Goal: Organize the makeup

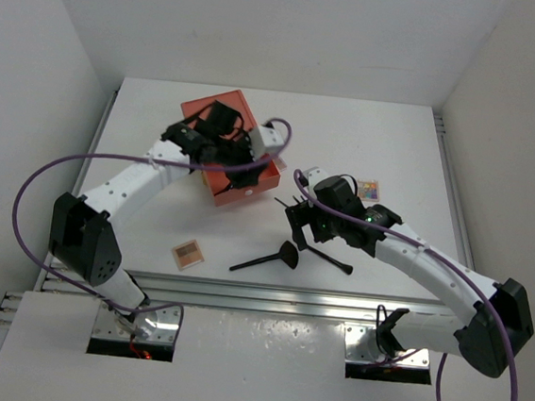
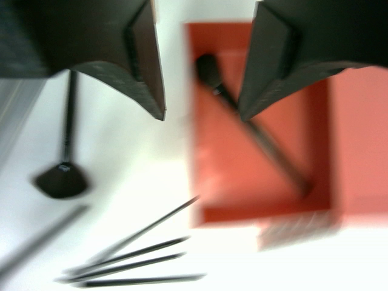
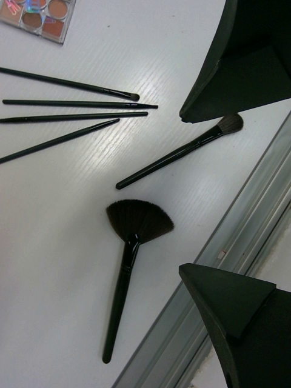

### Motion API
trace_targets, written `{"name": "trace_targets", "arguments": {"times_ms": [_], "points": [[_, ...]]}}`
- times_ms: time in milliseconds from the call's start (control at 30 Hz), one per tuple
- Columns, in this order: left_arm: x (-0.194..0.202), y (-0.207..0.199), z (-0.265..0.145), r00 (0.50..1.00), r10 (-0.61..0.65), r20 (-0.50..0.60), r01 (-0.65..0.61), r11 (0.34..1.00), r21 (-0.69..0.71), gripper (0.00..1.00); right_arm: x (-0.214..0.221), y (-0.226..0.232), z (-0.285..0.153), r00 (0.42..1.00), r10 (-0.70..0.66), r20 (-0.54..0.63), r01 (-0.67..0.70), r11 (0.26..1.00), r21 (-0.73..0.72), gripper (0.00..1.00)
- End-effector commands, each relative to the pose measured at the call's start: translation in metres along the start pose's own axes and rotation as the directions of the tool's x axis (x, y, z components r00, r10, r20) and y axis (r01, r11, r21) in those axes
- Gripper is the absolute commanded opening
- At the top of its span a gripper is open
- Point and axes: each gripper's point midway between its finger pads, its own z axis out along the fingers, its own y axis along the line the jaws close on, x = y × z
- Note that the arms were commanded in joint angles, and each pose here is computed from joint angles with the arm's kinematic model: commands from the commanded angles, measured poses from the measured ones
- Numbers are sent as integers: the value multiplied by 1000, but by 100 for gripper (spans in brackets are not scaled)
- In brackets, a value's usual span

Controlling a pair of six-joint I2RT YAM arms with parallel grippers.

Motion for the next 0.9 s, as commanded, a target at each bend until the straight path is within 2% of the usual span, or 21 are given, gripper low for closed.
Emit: {"name": "trace_targets", "arguments": {"times_ms": [0,100,200,333,533,667,800,867], "points": [[1,-96,-4,975,220,-16,-211,950,232,60,-21,-11,-21,994,64,89,-68,996,53,100],[25,-141,9,958,276,-74,-241,920,308,61,-14,-32,-32,984,132,116,-147,981,130,100],[46,-165,31,958,248,-143,-186,918,349,62,7,-66,-45,960,250,129,-275,927,253,100],[78,-195,57,941,272,-202,-172,897,408,67,40,-84,-49,939,337,68,-341,886,314,100],[120,-199,89,917,280,-283,-165,914,370,69,72,-84,-42,907,422,-17,-400,871,284,100],[125,-191,106,922,249,-297,-154,938,310,69,85,-86,-41,895,446,-21,-421,859,292,100],[137,-185,120,915,244,-320,-157,948,275,60,90,-85,-43,893,449,-16,-426,858,286,100],[142,-183,124,913,246,-325,-162,951,264,47,93,-85,-44,892,451,-16,-428,856,289,100]]}}
